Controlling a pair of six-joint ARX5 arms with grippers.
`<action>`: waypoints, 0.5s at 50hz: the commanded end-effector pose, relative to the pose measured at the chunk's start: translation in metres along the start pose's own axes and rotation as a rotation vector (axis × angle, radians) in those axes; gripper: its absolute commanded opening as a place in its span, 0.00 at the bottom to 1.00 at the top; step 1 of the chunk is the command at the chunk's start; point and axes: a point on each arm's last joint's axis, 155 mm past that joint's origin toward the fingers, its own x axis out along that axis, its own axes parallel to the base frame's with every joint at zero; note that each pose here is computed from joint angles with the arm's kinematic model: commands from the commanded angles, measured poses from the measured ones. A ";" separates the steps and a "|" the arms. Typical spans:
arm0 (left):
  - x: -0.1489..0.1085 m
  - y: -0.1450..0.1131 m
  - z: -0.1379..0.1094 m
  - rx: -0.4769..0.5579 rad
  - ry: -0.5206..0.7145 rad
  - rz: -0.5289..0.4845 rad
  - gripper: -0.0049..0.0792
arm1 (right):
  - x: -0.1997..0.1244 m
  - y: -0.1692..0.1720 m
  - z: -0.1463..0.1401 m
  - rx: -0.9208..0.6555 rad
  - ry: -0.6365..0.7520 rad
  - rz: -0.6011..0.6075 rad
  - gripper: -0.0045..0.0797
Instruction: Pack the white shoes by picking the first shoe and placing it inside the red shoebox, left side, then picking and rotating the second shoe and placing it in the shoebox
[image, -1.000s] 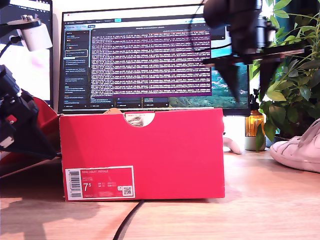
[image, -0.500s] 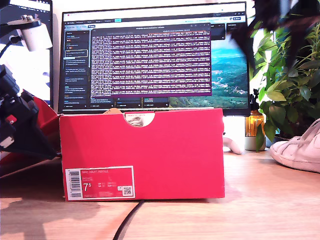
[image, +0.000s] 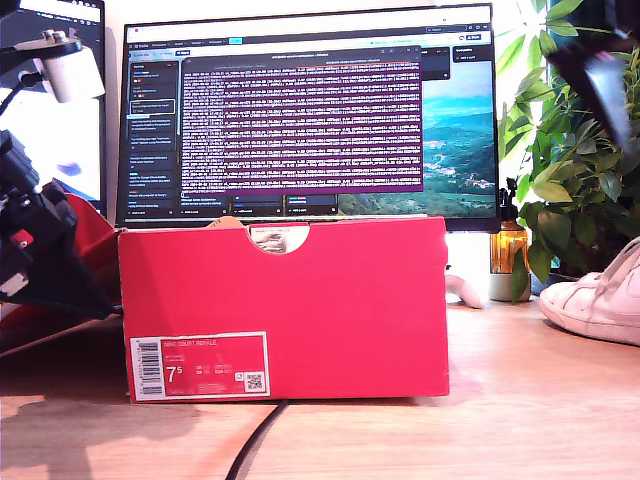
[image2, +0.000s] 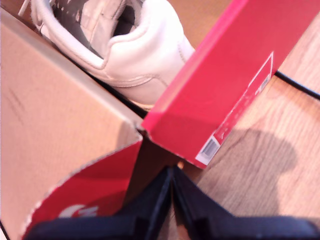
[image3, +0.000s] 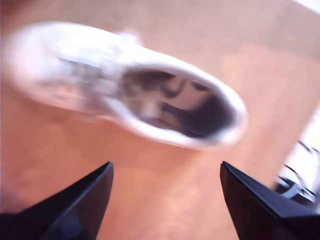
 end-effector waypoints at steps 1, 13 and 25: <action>0.001 -0.001 0.000 -0.005 -0.001 -0.003 0.04 | 0.010 -0.017 -0.001 0.047 0.001 -0.045 0.80; 0.001 -0.001 0.000 -0.005 -0.001 -0.003 0.04 | 0.035 -0.048 -0.008 0.120 0.001 -0.159 0.80; 0.001 -0.001 0.000 -0.005 -0.001 -0.003 0.04 | 0.046 -0.066 -0.004 0.186 -0.022 -0.221 0.79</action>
